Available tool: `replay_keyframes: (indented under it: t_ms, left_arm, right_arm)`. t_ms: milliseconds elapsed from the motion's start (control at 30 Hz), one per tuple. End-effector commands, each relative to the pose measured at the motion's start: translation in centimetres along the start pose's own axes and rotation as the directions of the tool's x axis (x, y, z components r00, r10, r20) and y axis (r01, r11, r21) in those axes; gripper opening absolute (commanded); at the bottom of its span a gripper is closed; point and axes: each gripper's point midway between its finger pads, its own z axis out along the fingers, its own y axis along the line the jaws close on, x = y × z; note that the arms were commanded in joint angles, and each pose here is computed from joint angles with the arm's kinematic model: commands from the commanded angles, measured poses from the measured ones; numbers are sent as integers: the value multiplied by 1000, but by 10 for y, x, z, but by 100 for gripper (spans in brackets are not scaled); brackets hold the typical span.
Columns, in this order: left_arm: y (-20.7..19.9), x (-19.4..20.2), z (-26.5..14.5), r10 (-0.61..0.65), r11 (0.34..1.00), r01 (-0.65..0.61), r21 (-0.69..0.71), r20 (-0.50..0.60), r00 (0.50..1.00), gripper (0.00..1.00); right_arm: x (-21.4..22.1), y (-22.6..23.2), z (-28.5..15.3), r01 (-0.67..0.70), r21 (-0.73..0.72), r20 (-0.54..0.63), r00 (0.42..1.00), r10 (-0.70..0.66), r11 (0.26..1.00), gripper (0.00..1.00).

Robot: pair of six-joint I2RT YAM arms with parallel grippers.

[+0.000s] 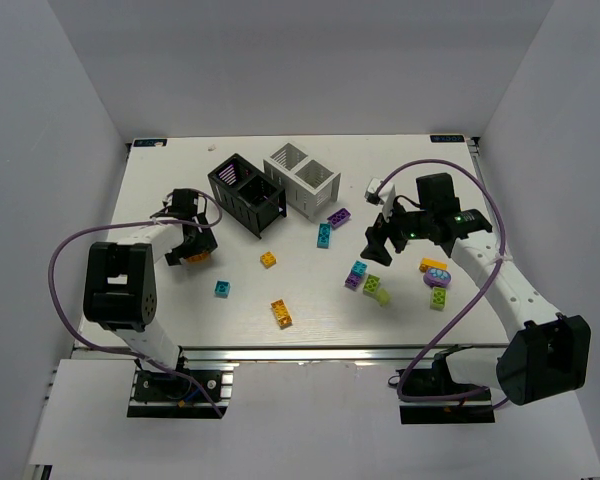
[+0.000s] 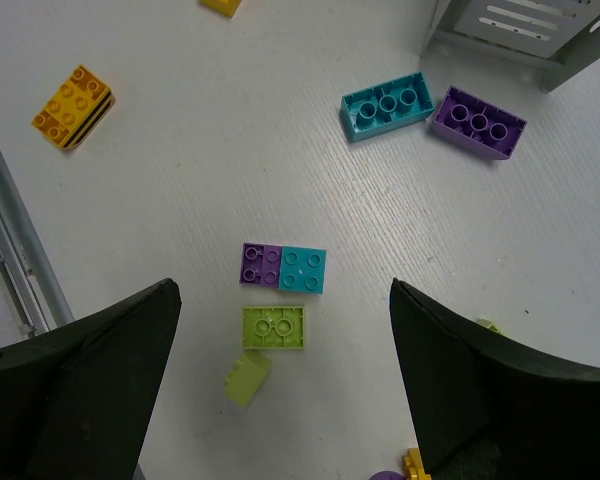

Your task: Sort the legos into containers by color

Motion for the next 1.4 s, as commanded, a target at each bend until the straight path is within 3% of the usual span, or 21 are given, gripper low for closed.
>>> replay_keyframes:
  t_ms: [0,500,600,633,767,867,967,1100,1167,1333,1367]
  left_arm:
    - [-5,-25,-5,6,1000,-7,7,81,997,92]
    - [-16,-22,4,26,996,-36,84,120,992,83]
    - [-16,-23,2,22,996,-33,88,128,992,78]
    - [-16,-23,1,21,995,-33,90,130,991,75]
    - [-21,-24,-5,11,991,-28,127,136,991,41]
    - [-24,-25,-14,-3,987,-20,156,147,989,27]
    - [-34,-26,-36,-27,972,-11,235,158,987,22]
    - [-61,-22,-84,-75,894,-6,448,162,984,12]
    - [-82,-8,-118,-96,796,-5,605,133,986,11]
    - [-118,26,-189,-92,510,-23,860,81,992,6]
    - [-120,34,-200,-103,469,-9,883,64,993,5]
  right_arm:
    - [-12,-4,0,40,5,33,999,-41,999,89]
    - [-15,-6,0,51,8,33,998,-51,999,89]
    - [-15,-5,0,49,6,35,998,-49,999,89]
    - [-15,-5,0,48,5,34,998,-49,999,89]
    - [-15,-5,0,45,4,35,998,-45,999,89]
    - [-17,-6,-1,40,5,35,999,-40,999,90]
    - [-20,-9,-1,6,21,40,999,-7,1000,89]
    - [-31,-11,1,-125,23,61,991,123,992,85]
    - [-40,-12,4,-273,40,72,960,269,961,78]
    - [-62,6,17,-482,-98,65,870,489,871,78]
    - [-71,9,18,-548,-113,64,828,556,829,78]
